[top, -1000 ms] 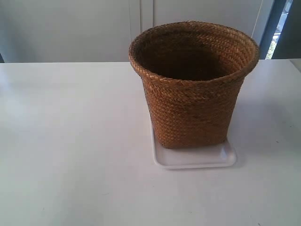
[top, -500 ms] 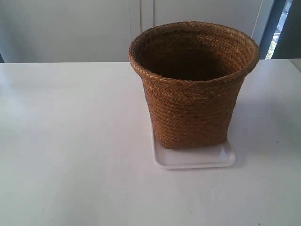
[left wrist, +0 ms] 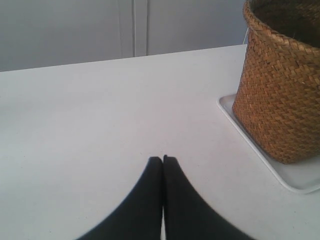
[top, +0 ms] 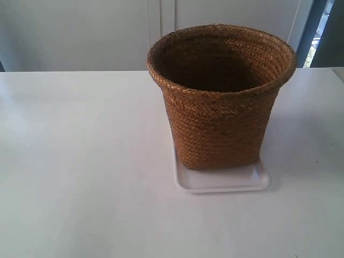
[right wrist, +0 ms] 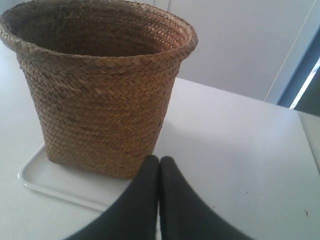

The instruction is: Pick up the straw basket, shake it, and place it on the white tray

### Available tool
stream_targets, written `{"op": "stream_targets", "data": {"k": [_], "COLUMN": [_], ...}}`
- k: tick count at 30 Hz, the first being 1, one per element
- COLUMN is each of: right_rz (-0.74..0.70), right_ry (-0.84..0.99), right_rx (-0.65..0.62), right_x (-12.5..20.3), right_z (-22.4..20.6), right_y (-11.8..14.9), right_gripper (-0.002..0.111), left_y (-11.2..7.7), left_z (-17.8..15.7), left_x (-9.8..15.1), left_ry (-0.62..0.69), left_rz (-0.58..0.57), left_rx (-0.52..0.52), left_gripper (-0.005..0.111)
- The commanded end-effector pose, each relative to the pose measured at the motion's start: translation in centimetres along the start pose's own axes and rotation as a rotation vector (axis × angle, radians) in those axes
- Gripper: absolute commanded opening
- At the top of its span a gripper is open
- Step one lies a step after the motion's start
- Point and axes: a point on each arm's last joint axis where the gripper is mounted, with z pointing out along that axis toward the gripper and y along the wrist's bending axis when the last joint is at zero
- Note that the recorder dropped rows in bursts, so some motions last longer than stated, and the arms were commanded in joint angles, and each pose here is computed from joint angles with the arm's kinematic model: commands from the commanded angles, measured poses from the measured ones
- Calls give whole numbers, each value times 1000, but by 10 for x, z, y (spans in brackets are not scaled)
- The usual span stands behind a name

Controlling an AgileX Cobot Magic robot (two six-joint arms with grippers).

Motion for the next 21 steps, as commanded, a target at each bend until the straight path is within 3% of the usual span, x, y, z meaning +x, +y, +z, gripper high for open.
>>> {"op": "stream_targets", "data": {"k": [1, 6, 9, 13, 21], "right_rz": [-77, -69, 12, 159, 162], "right_ry": [-152, -221, -204, -143, -88], "right_rx": [2, -19, -35, -45, -40], "right_x": [28, 58, 75, 83, 87], "right_z": [4, 12, 15, 14, 14], "right_y": [7, 15, 18, 18, 18], "right_gripper": [0, 0, 0, 0, 0], "left_y": [0, 0, 0, 0, 0], "left_z": [-2, -2, -2, -2, -2], "left_x": [0, 0, 0, 0, 0], "left_ry": [-11, -11, -11, -11, -11], "left_rz": [-12, -12, -12, -12, -12], "left_rx": [1, 1, 1, 1, 1], "left_gripper": [0, 0, 0, 0, 0]}}
